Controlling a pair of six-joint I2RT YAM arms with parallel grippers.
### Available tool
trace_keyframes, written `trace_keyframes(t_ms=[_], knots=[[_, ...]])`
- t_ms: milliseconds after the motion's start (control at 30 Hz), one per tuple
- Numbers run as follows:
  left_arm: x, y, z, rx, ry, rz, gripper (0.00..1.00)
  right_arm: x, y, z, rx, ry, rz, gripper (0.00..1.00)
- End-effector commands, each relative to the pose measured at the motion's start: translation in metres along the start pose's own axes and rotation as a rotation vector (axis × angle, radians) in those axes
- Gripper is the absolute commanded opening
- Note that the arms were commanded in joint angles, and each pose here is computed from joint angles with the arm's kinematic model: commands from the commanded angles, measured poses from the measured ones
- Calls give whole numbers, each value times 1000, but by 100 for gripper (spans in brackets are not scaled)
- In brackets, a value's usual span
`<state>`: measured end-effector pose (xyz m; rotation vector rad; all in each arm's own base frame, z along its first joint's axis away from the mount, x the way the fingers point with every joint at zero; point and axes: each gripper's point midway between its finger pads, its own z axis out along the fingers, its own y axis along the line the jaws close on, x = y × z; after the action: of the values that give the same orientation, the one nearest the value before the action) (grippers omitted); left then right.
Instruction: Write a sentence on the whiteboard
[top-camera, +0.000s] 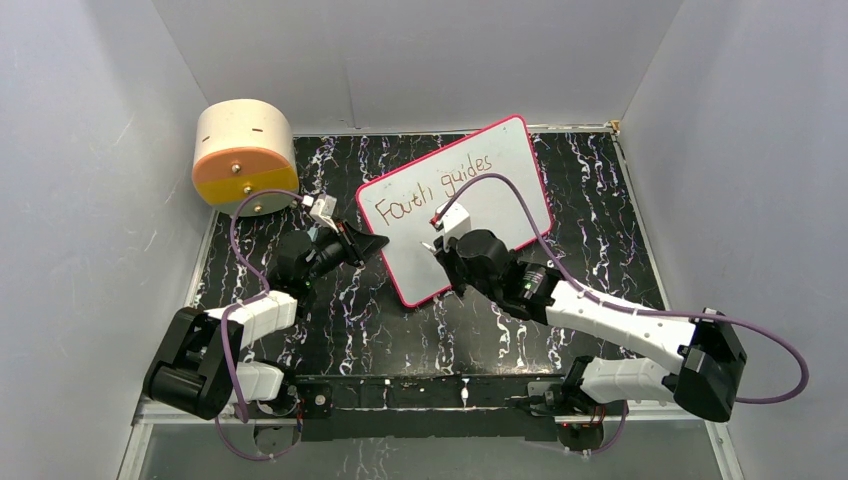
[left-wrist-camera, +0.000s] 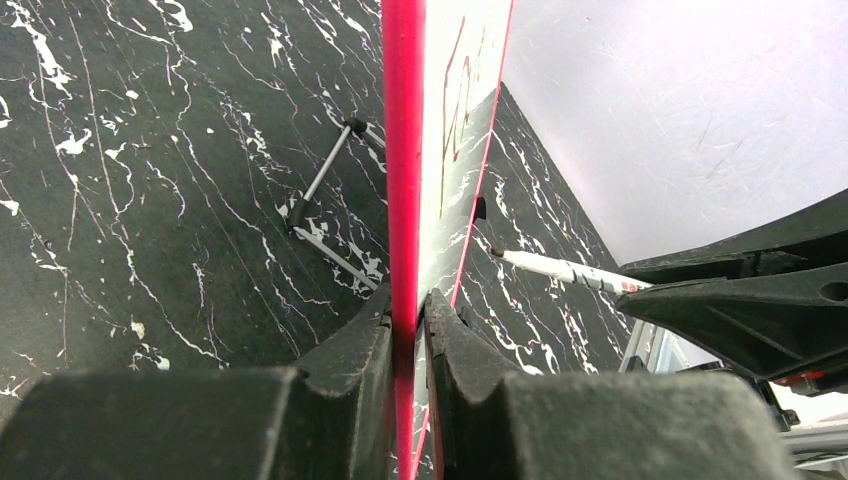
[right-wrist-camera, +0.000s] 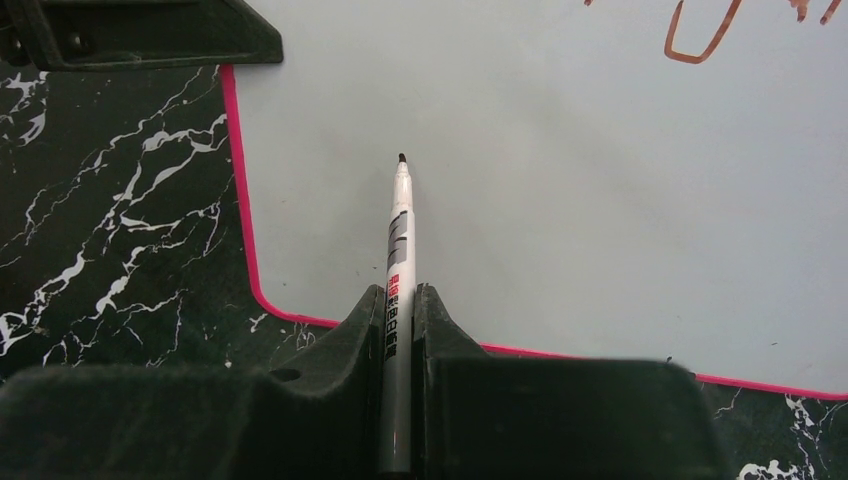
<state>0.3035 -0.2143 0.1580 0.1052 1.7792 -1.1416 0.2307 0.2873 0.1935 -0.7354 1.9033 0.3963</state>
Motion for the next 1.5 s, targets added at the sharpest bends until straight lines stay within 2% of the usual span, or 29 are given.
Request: trace_keyframes(t_ms=[0,367,1067,1467], knots=[[6,5,1,-15,16,27,0,-44,-4,0,56,-129,26,0],[6,4,2,-10,20,25,0,-50,-4,11,86,-165,33,0],[6,1,1,-3,20,26,0,-41,-5,26,122,-132,17,0],[6,0,1,0,21,28,0,-43,8,29,47,-134,5,0]])
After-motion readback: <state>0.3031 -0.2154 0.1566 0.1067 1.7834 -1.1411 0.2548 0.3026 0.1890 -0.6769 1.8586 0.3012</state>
